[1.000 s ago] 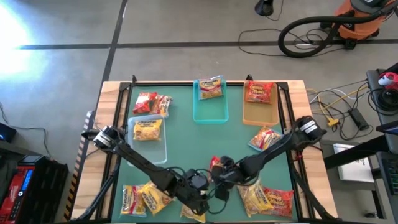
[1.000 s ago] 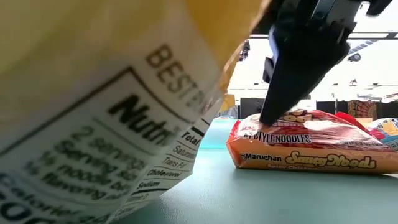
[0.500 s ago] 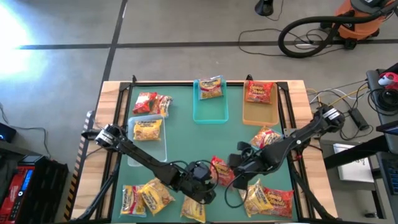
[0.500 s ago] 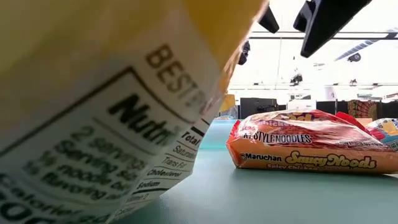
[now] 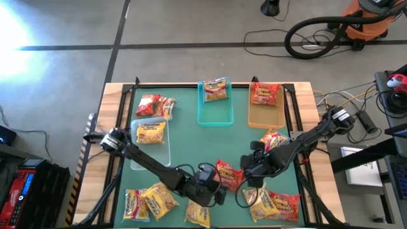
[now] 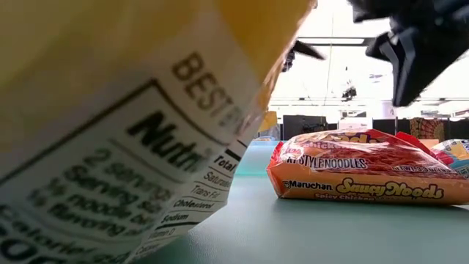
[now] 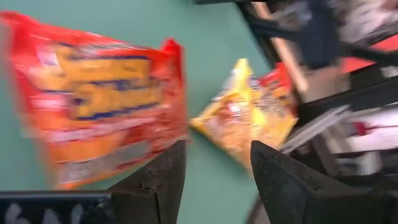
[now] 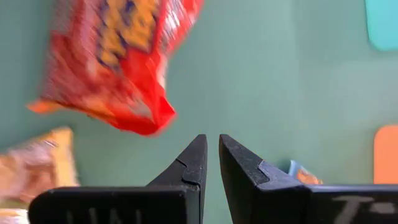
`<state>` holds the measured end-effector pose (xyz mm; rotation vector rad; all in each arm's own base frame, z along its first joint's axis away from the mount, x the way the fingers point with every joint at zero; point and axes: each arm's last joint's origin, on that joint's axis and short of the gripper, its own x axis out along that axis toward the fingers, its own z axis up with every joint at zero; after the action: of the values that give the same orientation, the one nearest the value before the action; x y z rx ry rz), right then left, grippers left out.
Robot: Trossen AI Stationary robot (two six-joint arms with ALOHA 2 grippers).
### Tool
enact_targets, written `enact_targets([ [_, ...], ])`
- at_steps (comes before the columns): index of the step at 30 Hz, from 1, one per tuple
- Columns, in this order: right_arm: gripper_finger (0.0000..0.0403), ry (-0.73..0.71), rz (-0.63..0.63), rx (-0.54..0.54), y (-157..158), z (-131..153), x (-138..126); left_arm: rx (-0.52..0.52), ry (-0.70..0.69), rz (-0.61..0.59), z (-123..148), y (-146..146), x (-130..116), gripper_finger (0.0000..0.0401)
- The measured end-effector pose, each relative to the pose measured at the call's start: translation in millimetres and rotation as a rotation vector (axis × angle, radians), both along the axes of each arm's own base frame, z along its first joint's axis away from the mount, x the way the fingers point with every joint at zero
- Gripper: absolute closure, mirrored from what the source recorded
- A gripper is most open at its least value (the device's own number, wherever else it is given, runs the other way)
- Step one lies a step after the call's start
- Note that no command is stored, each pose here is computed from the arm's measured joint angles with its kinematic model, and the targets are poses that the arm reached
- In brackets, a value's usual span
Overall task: Sort Maruchan noodles
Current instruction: Put the bottom left orange noodle pack into the orange bin
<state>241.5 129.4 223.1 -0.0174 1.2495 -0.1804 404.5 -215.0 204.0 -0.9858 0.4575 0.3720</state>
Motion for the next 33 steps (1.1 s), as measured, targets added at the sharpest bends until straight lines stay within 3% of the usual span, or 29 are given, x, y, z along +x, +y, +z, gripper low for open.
enact_targets([
  [5,0.0369,-0.058,-0.021,0.042,-5,-14,-9,-0.061,-0.100,0.004,-14,-7,14,0.0261],
  [11,0.0369,-0.203,0.053,0.233,-1,-18,-11,-0.065,-0.052,0.034,-24,-10,19,0.0292],
  [15,0.0369,-0.296,0.061,0.301,-1,-21,-12,-0.043,0.027,0.052,-29,-12,24,0.0312],
  [23,0.0369,-0.328,0.055,0.318,0,-23,-9,0.026,0.221,0.088,-38,-13,30,0.0336],
  [33,0.0369,-0.353,0.000,0.361,0,-20,-8,0.084,0.286,0.121,-51,1,36,0.0361],
])
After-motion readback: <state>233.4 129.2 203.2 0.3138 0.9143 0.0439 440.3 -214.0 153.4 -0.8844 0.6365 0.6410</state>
